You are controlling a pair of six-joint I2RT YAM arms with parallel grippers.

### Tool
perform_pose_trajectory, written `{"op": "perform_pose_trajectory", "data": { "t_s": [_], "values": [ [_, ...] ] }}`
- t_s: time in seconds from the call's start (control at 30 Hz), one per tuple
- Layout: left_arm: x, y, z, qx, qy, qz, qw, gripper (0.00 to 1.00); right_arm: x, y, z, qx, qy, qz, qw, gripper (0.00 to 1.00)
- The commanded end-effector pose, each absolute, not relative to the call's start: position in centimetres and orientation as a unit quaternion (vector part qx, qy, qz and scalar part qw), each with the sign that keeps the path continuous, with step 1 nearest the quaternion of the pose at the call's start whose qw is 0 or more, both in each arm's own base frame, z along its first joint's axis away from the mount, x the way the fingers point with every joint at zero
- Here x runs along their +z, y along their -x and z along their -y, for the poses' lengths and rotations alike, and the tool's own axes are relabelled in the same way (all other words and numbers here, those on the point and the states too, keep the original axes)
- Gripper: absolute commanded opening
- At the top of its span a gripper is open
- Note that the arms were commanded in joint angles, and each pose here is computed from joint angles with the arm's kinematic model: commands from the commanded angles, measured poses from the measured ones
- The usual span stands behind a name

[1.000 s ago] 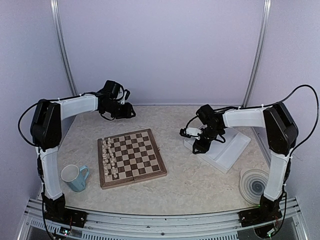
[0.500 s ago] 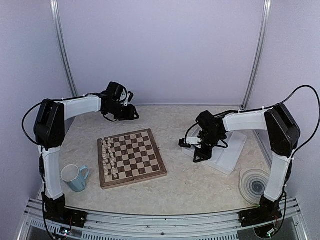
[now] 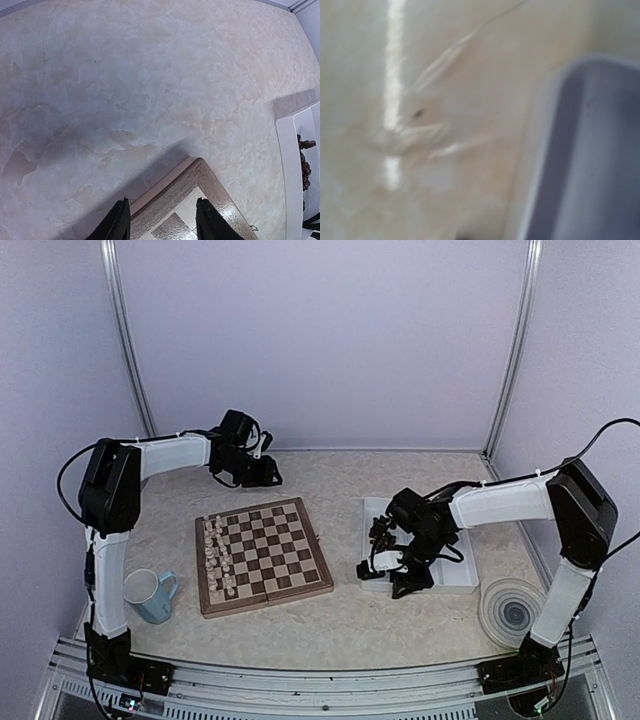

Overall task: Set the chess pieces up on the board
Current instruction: Move the storage box to the center of the board, then position the chessboard at the center of the board.

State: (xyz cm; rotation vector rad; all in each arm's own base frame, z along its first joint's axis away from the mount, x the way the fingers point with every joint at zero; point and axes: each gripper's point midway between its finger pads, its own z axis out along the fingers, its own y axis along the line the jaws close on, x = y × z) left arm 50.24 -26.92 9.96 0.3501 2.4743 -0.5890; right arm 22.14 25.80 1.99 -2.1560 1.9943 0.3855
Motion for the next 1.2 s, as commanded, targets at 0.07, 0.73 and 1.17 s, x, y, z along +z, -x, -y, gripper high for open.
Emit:
{"op": "perform_pose_trajectory", "data": {
  "t_s": [0.07,0.73,1.17],
  "values": [
    [6.7,-50.4,26.1,-0.201,-0.107,-0.941,0.252,0.46,2.0,-18.4,-22.7,0.13,0.757,-0.64,0.034,0.21],
    [2.2,-44.8,25.6,-0.183,-0.155,-0.958,0.157,0.39,17.1,-24.8,-28.2,0.33,0.655,-0.645,0.214,0.52],
    [0.9,-37.3,29.2,-0.209,-0.207,-0.949,0.115,0.35,18.1,-31.5,-26.2,0.325,0.585,-0.685,0.29,0.49]
  ]
}}
